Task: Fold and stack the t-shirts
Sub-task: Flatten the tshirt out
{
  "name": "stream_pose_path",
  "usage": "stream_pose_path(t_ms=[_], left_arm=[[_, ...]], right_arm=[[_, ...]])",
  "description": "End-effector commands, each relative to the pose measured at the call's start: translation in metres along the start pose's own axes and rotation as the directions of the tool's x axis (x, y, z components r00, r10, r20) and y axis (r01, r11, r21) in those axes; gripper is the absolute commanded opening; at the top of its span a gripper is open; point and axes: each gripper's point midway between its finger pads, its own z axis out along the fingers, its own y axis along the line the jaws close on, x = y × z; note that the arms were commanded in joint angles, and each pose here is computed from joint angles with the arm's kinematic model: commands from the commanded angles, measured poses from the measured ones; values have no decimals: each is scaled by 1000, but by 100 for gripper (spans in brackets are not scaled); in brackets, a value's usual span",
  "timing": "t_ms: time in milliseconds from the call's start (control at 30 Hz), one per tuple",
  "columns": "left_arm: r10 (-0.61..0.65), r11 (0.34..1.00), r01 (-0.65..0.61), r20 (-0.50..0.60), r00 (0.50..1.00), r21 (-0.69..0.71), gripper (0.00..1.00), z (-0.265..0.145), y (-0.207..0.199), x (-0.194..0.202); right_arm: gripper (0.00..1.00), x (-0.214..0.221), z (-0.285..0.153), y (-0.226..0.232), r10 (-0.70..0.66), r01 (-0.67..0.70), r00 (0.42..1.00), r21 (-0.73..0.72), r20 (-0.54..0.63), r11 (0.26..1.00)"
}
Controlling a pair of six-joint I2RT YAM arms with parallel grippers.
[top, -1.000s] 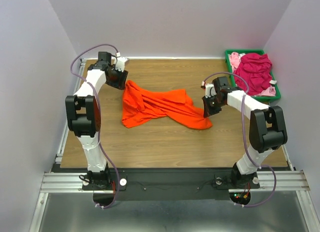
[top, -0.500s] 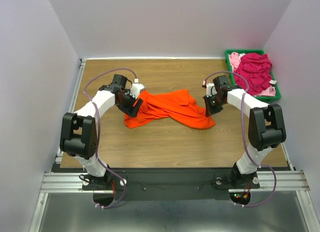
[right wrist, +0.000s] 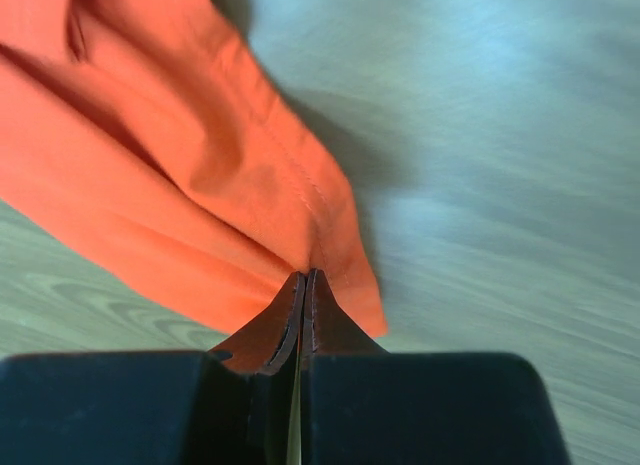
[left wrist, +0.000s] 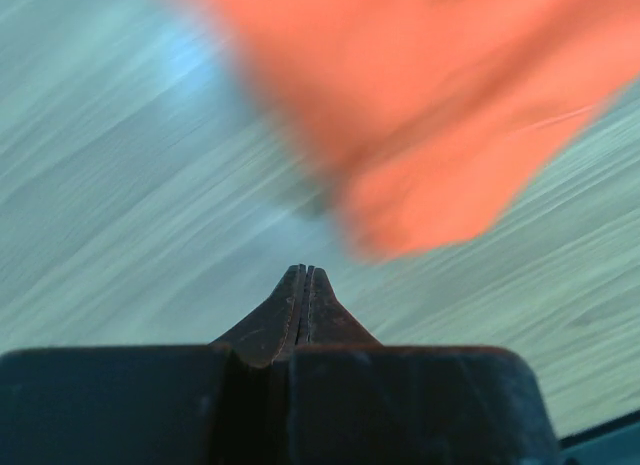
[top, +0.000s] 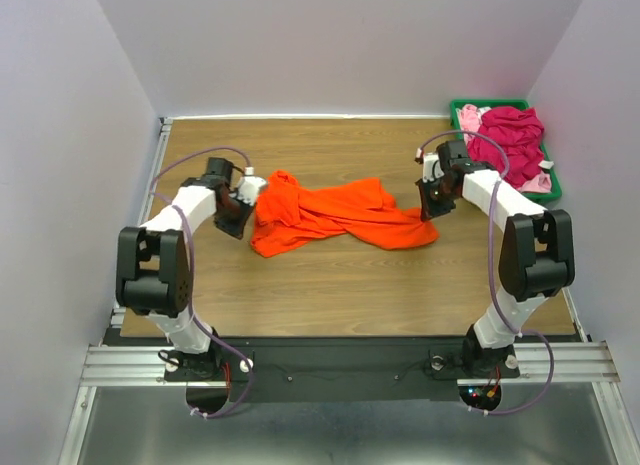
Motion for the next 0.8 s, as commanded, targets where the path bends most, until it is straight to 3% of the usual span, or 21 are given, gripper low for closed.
stream_pose_path(t_ms=[0, 200, 233, 300, 333, 400, 600, 767], left_arm=[[-5, 997, 11, 71, 997, -79, 0, -61, 30, -4], [-2, 999, 6, 83, 997, -49, 0, -68, 24, -1], [-1, 1000, 3, 93, 996, -22, 7, -67, 20, -4], [-23, 997, 12, 130, 991, 79, 36, -63, 1, -14], [-24, 995, 10, 148, 989, 97, 64, -61, -6, -21], [-22, 993, 4, 158, 987, 114, 80, -53, -25, -33], [10, 996, -28, 193, 981, 90, 83, -19, -44, -63], [-16, 992, -1, 137, 990, 125, 77, 20, -45, -64]], right_arm=[[1, -36, -33, -26, -29, 19, 994, 94, 101, 995], [1, -35, -32, -23, -38, 33, 996, 70, 75, 997], [1, -30, -29, -22, -34, 31, 998, 61, 60, 998], [1, -17, -22, -18, -26, 25, 999, 31, 29, 999], [1, -14, -20, -16, -19, 18, 1000, 23, 21, 1000], [1, -9, -16, -13, -9, 9, 1000, 5, 8, 1000], [1, -7, -17, -11, 2, -2, 1000, -1, 2, 1000], [1, -5, -18, -13, 1, -1, 1000, 10, -3, 1000]])
